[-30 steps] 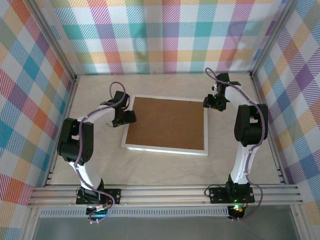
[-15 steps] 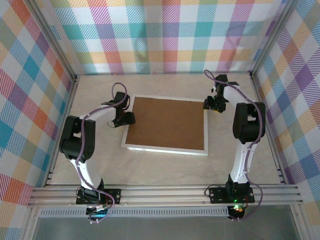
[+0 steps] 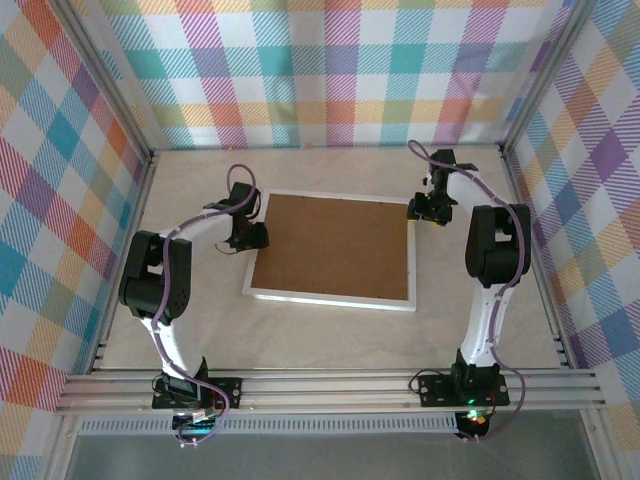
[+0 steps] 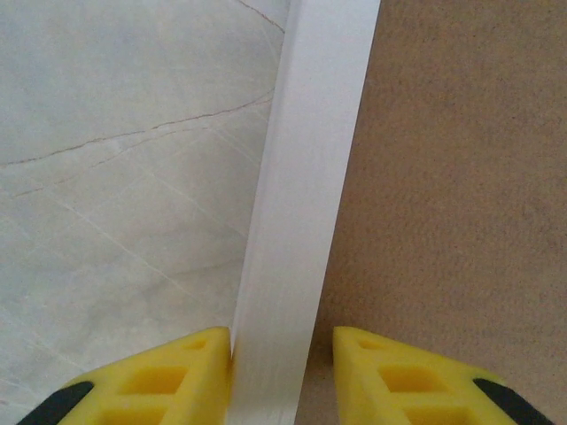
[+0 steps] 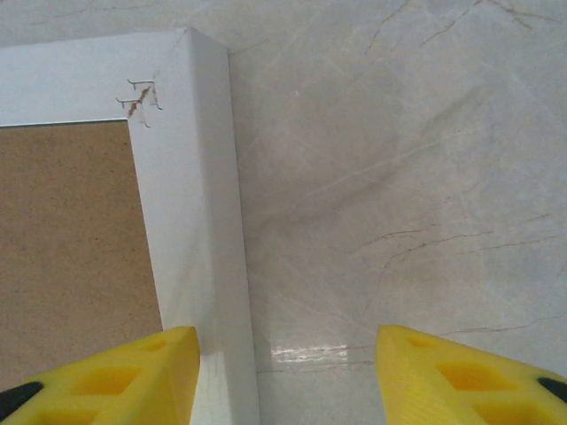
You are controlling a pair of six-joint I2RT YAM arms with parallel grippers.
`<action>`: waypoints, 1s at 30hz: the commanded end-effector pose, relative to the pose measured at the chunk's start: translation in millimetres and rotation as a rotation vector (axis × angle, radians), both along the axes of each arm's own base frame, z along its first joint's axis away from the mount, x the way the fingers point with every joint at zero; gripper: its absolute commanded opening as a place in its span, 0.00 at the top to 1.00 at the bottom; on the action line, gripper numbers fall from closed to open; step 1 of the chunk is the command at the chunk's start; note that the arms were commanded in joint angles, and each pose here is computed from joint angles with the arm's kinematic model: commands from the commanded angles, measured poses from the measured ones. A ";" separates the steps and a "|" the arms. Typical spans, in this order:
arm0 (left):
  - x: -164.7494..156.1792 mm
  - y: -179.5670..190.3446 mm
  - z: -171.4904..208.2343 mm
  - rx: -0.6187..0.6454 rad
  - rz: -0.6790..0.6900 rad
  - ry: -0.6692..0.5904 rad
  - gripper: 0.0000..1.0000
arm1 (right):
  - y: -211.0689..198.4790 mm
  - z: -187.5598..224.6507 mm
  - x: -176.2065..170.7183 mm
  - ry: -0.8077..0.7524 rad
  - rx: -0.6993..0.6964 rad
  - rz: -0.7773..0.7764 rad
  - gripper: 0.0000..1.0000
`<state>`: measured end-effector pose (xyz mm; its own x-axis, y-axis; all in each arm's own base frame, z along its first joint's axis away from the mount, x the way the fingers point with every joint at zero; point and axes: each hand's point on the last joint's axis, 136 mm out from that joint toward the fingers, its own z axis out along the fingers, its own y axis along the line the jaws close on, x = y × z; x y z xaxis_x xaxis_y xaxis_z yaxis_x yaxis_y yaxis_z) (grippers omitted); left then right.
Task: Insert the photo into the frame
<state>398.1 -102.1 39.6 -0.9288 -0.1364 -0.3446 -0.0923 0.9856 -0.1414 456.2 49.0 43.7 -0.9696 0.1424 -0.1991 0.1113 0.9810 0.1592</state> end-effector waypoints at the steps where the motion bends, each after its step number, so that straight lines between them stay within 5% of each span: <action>1: -7.8 10.0 -11.0 0.046 -0.002 0.037 0.65 | 5.5 -4.6 -2.7 0.030 0.006 0.017 0.45; 15: -9.1 5.1 -16.5 0.031 -0.023 0.050 0.67 | 38.0 -28.1 -2.6 0.097 0.017 0.075 0.47; 30: -10.4 -16.4 -14.7 -0.011 -0.076 0.056 0.67 | 88.4 -56.8 -31.0 0.310 -0.117 0.237 0.47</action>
